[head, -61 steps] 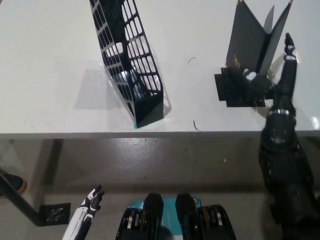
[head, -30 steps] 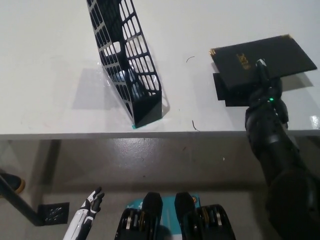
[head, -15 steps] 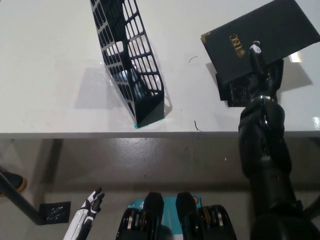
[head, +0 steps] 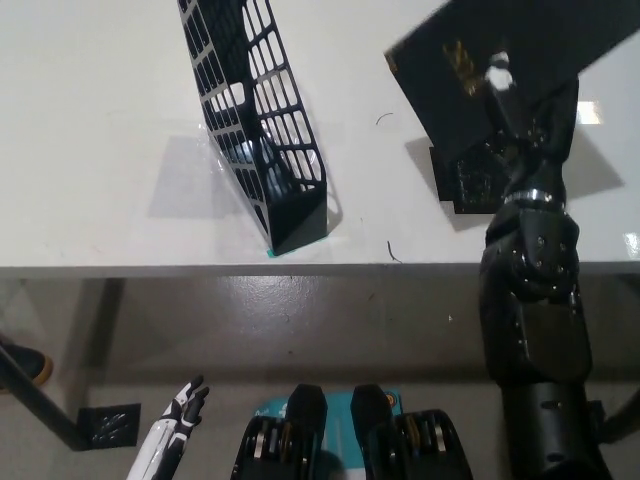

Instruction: A notebook is kept standing on the table on the right hand side and a black shelf is kept on the left hand side and the robot uses its right hand to grab the notebook and places it in the shelf

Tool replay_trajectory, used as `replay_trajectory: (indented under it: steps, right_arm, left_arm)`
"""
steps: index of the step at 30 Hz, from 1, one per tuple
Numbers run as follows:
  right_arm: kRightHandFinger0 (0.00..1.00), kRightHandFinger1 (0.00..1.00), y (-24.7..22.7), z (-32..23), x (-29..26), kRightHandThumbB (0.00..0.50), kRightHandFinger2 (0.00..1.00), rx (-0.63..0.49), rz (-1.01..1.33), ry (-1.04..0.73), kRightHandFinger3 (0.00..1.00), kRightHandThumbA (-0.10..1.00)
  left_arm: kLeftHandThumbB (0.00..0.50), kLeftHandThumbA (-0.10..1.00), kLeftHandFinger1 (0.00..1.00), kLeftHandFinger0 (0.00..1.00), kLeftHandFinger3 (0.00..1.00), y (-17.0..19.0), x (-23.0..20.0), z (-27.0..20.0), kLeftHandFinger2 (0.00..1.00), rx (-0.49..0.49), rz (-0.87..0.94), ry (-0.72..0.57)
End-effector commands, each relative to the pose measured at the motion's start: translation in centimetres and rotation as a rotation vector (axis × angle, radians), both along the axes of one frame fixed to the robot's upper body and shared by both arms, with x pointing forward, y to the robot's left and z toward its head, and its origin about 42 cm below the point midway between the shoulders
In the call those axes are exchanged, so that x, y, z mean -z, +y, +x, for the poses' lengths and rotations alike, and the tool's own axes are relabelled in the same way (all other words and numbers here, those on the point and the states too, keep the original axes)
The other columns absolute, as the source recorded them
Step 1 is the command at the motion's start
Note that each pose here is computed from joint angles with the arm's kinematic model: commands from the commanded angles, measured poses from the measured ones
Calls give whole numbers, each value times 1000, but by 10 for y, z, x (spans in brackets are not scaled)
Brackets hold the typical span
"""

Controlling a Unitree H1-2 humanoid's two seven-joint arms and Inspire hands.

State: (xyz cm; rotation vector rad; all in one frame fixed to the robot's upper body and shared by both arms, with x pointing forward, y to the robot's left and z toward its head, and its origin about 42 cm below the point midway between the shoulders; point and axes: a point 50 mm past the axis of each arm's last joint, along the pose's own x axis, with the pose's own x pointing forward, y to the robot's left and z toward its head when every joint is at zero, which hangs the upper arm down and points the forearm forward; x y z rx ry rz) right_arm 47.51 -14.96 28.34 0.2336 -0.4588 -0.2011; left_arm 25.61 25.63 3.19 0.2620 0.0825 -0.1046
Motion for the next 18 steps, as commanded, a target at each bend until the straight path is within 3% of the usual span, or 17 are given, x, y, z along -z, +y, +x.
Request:
replay_trajectory:
  steps: [1,13,18]
  right_arm:
    - [0,181,81,-79,-196,100,627,102,-393,-729,774,-100]
    - [0,142,114,-77,-211,91,594,65,-408,-731,768,-100]
    - [0,149,131,-56,-203,98,648,46,-436,-693,817,-100]
  left_arm:
    - [61,1000,1000,1000,1000,2,-14,6,1000,26,-3,-60]
    - [62,1000,1000,1000,1000,3,-15,7,1000,34,10,-53]
    - [62,1000,1000,1000,1000,1,-12,6,1000,35,2,-61]
